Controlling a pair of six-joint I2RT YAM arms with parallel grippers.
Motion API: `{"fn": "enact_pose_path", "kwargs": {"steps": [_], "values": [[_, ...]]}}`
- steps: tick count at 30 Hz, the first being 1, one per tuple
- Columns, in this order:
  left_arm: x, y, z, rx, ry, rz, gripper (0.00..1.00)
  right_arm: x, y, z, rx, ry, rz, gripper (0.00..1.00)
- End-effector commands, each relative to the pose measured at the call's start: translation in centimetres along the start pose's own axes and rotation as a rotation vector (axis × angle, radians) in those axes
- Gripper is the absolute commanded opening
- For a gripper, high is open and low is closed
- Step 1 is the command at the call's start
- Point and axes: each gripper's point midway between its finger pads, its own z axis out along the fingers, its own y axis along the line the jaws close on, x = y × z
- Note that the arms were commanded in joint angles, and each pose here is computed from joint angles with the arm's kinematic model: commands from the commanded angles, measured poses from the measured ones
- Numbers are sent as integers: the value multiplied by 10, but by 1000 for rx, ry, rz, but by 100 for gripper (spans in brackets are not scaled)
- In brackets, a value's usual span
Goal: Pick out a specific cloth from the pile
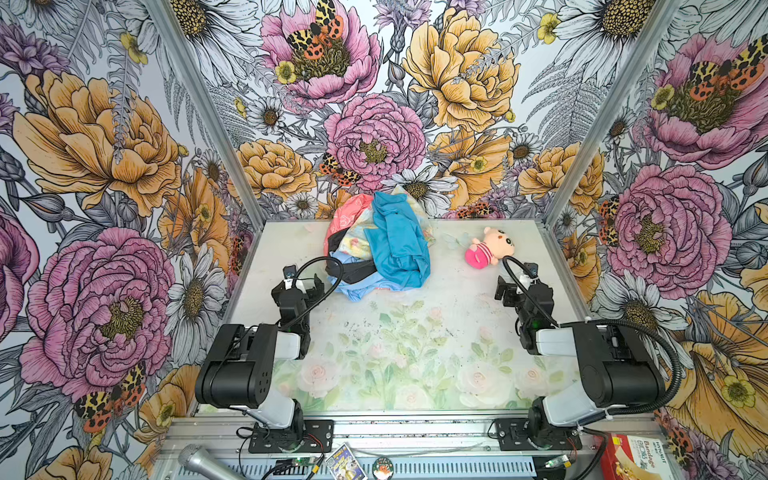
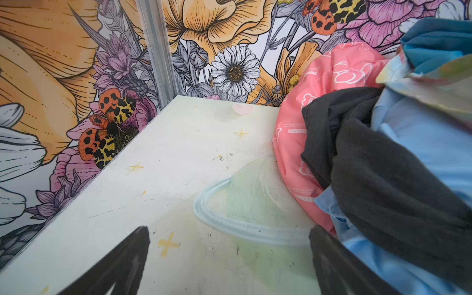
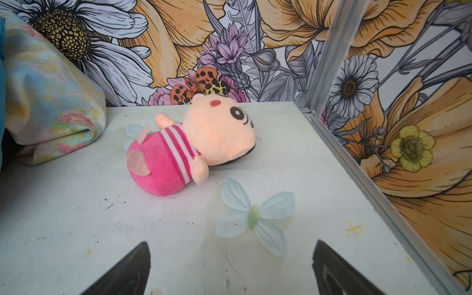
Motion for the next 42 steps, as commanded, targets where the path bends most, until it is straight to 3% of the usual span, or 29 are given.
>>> {"fn": "enact_pose_path", "kwargs": {"steps": [1,42], "values": [[-12,4,1,-21,-42,-1,99,-9,3,1,-17,-29,3,99],[-16,5,-9,-43,-89,2,99,-15,1,-6,69,-53,-26,99]]}}
